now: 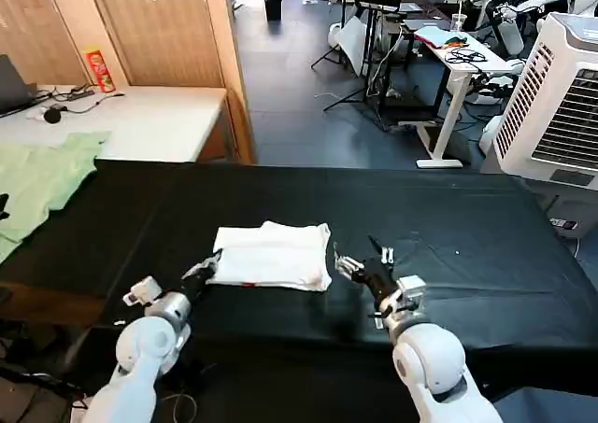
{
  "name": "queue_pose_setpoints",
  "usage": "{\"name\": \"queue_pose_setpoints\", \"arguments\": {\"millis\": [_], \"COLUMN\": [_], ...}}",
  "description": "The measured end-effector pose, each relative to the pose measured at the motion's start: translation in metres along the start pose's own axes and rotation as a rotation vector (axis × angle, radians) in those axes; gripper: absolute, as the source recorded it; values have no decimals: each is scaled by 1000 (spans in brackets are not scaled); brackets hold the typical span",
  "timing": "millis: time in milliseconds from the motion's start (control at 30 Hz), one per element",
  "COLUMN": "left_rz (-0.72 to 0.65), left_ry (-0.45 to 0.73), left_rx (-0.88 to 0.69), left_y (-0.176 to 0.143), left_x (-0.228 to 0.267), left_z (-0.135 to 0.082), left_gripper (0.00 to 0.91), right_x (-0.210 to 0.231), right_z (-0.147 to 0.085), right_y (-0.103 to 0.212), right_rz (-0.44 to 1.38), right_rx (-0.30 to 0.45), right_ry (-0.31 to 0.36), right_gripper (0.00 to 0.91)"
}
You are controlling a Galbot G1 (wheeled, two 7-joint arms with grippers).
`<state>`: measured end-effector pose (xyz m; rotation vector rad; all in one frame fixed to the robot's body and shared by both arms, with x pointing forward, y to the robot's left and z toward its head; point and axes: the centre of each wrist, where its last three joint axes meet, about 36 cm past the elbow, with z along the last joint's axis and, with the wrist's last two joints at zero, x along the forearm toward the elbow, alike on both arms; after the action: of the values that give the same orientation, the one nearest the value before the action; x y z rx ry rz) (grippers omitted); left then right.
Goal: Fold and organize the clothes.
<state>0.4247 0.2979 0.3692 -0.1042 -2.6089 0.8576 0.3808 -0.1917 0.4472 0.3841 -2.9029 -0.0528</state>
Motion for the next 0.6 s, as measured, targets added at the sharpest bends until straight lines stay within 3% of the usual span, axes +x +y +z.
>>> {"name": "queue_pose_setpoints", "arguments": {"millis": [133, 300, 600], "left_rz": [-1, -44, -142], "left_ry": [-1, -21, -111], "left_rx": [-24, -186, -585], "left_y": [-1, -2, 11], "left_x": [3, 11, 39], "left_z": [-5, -19, -76], "left_gripper": [0, 0, 0], "right_x": [1, 3, 4], "right_z": [0, 0, 3], "right_y": [-2, -7, -18], "right_rz": [9, 32, 63], "right_rx": [-2, 3, 7], "right_ry": [1, 7, 17], "right_gripper": [878, 878, 878]}}
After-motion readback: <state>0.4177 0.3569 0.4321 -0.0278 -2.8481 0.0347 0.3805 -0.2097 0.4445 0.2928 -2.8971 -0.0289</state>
